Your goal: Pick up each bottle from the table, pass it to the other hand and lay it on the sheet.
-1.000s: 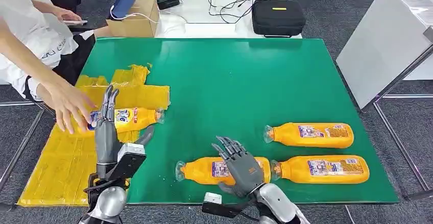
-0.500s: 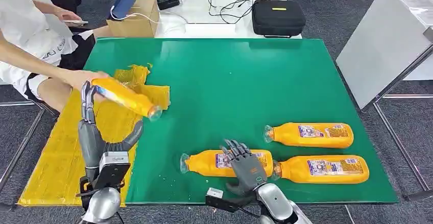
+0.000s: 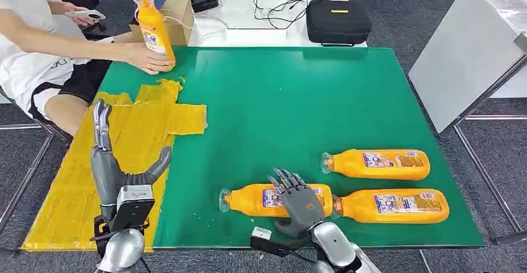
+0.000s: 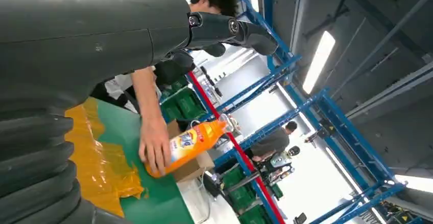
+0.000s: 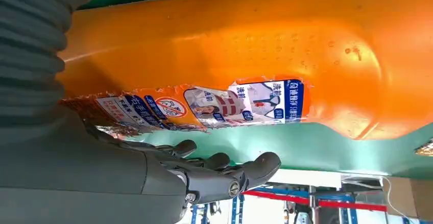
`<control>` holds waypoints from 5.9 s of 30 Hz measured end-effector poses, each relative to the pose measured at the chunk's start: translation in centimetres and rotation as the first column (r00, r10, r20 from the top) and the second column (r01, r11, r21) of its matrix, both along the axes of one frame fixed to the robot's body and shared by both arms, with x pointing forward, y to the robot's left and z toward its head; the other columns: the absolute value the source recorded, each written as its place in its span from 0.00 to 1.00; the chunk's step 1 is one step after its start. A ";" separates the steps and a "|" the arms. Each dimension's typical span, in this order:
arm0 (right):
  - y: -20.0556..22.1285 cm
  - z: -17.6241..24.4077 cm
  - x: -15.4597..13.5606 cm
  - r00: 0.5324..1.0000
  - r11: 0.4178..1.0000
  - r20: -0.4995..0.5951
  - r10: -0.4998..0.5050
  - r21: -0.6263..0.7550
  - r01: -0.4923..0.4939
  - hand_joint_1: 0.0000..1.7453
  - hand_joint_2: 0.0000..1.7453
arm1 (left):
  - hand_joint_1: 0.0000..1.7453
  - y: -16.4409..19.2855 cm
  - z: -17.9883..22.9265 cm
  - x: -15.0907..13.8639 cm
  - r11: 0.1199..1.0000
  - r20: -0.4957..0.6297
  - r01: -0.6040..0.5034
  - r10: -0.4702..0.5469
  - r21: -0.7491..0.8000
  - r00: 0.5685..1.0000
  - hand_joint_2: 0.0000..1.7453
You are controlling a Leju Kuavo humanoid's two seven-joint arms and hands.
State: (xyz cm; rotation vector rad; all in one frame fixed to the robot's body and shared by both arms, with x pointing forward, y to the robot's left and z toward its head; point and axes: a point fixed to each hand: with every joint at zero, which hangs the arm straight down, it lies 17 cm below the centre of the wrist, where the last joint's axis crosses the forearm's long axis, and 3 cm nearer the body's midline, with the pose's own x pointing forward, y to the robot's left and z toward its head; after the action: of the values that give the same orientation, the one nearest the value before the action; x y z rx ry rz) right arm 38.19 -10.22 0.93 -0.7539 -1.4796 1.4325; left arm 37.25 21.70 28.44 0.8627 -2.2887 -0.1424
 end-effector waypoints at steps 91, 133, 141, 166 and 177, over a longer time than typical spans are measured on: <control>-6.9 20.2 -0.4 0.799 0.794 0.477 -0.366 0.608 0.000 1.00 1.00 | 0.00 -6.9 -7.7 2.4 0.779 -0.307 0.475 -0.608 -0.409 0.733 1.00; 8.5 15.0 -2.3 0.994 0.490 0.078 0.081 0.865 -0.108 1.00 1.00 | 0.00 -16.0 -4.7 -2.4 0.450 -0.182 0.734 -0.889 -0.509 0.420 1.00; 10.5 13.1 -2.9 0.988 0.539 0.054 0.142 0.833 -0.123 1.00 1.00 | 0.00 -15.9 -4.6 -2.3 0.449 -0.180 0.734 -0.890 -0.509 0.420 1.00; 11.5 10.6 -2.7 0.985 0.589 0.014 0.174 0.800 -0.116 1.00 1.00 | 1.00 -16.1 -5.5 -1.7 0.445 -0.199 0.731 -0.893 -0.518 0.403 1.00; 11.3 10.7 -2.5 0.987 0.582 0.018 0.160 0.806 -0.110 1.00 1.00 | 1.00 -16.1 -5.8 -1.3 0.446 -0.204 0.728 -0.893 -0.521 0.401 1.00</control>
State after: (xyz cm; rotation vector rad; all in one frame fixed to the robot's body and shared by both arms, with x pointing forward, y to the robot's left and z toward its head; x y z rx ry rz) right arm 35.66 1.06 11.67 -0.0093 -1.9350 0.6941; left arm 35.92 5.59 22.63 -0.5708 -1.9566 -0.3211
